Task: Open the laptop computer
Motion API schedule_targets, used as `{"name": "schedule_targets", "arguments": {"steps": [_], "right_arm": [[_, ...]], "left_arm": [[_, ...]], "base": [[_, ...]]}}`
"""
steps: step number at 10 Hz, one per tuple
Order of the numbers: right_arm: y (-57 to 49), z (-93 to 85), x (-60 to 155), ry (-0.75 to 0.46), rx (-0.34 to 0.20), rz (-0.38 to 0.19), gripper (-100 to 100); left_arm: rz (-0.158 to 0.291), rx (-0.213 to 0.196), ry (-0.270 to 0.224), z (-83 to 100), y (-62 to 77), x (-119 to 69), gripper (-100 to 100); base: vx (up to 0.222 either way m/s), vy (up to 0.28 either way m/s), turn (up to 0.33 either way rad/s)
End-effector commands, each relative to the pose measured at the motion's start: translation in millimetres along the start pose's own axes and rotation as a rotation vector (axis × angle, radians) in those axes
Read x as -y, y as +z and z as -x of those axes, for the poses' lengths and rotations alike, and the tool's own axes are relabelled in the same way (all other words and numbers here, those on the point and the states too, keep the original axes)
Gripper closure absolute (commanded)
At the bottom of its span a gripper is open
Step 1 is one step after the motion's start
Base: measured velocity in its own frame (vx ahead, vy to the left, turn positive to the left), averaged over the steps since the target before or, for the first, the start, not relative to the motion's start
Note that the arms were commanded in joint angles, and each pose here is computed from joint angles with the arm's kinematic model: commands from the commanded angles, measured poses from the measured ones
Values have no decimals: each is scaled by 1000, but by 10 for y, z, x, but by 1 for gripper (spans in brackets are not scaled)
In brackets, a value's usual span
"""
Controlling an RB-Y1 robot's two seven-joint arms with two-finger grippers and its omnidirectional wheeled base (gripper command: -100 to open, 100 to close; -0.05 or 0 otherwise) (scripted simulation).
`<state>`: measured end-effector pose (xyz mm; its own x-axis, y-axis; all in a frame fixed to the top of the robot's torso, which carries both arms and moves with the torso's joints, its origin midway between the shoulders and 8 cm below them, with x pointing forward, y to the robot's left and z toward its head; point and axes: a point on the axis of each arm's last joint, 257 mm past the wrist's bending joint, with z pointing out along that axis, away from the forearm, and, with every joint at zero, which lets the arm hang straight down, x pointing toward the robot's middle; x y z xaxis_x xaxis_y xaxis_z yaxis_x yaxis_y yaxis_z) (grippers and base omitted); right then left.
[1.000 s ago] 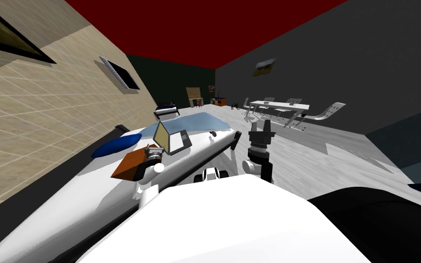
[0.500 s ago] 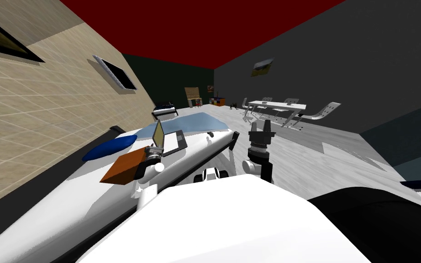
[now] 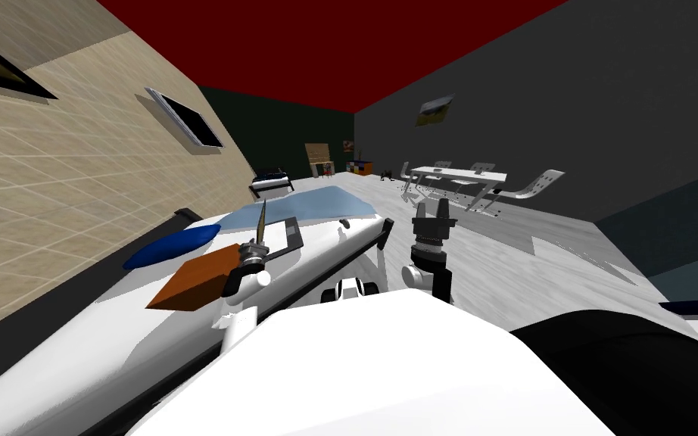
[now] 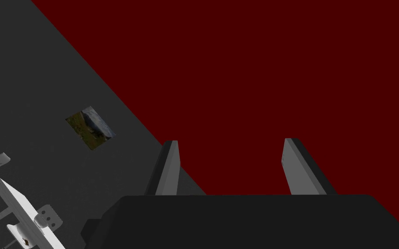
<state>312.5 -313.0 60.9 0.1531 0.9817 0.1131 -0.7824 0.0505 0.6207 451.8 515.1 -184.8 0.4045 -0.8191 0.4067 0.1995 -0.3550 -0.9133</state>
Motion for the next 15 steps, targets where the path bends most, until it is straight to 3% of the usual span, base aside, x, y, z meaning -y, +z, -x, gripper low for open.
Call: {"name": "schedule_targets", "arguments": {"steps": [1,8,9,10,11,14,15], "right_arm": [[0,0,0,0,0,0,0],[0,0,0,0,0,0,0],[0,0,0,0,0,0,0],[0,0,0,0,0,0,0],[0,0,0,0,0,0,0],[0,0,0,0,0,0,0],[0,0,0,0,0,0,0]], "left_arm": [[-4,5,122,90,3,-74,100],[-7,-3,409,263,-12,-258,100],[1,2,379,269,-16,-269,100],[3,3,467,355,-66,-380,100],[1,3,467,353,-66,-376,100],[-2,-4,590,449,-142,-516,100],[5,6,559,443,-95,-385,-100]], "base": [[47,-87,-5],[37,-69,-2],[19,-34,1],[55,-33,18],[64,-39,31],[55,-47,24],[17,-29,-26]]}}
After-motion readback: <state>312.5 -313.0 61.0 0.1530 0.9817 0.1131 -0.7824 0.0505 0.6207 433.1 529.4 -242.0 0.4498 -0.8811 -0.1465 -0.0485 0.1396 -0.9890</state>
